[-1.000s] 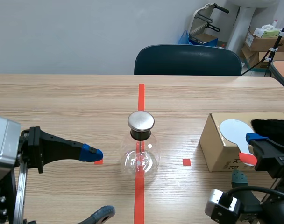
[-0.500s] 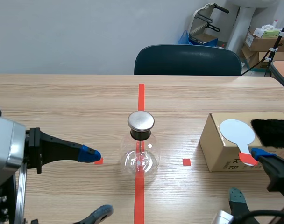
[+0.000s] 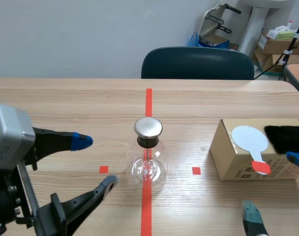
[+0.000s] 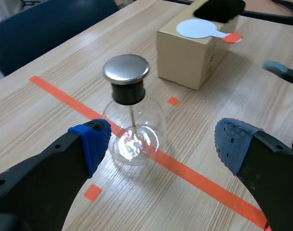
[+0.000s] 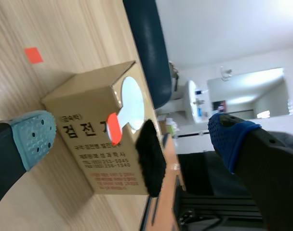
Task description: Do the electroscope experiment
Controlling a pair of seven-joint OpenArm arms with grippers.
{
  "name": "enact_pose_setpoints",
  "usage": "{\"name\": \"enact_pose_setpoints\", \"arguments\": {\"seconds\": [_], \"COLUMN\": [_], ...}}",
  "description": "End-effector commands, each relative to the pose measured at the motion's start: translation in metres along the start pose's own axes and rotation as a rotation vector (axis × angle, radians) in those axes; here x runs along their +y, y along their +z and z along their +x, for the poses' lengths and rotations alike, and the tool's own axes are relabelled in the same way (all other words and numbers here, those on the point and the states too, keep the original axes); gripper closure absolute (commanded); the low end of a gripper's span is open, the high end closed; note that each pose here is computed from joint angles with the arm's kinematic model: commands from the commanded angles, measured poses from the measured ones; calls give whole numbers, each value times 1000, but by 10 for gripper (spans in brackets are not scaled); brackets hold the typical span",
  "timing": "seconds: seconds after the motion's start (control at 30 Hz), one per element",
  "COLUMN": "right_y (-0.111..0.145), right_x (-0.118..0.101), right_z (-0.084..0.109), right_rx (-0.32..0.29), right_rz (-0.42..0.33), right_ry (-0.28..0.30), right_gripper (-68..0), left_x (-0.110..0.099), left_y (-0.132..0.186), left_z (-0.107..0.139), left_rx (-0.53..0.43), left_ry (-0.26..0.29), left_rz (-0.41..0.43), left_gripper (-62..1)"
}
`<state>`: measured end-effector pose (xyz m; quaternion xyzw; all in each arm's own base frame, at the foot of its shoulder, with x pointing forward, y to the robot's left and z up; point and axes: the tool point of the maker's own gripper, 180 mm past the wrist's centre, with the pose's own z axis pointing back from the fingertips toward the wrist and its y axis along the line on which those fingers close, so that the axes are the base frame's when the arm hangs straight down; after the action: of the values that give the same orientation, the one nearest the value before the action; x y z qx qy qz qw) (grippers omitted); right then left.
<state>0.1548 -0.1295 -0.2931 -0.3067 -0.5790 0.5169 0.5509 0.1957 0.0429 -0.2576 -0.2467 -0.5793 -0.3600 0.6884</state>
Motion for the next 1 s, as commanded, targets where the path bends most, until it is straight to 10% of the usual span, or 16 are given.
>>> {"name": "enact_pose_setpoints", "arguments": {"seconds": [0.0,0.6,0.97], "right_y": [-2,-19,-30], "right_x": [-10,-40,-65], "right_z": [0,-1,16], "right_rx": [-18,-96,-247], "right_rz": [-6,309,455], "right_ry": [-11,-605,-785], "right_gripper": [-679,-679,-679], "left_x": [-1,55,63], "left_y": [2,40,63], "left_z": [13,43,36], "left_rx": [-39,-79,-74], "left_ry": [14,10,46], "left_rz": [4,273,371], "left_gripper": [-471,-471,-471]}}
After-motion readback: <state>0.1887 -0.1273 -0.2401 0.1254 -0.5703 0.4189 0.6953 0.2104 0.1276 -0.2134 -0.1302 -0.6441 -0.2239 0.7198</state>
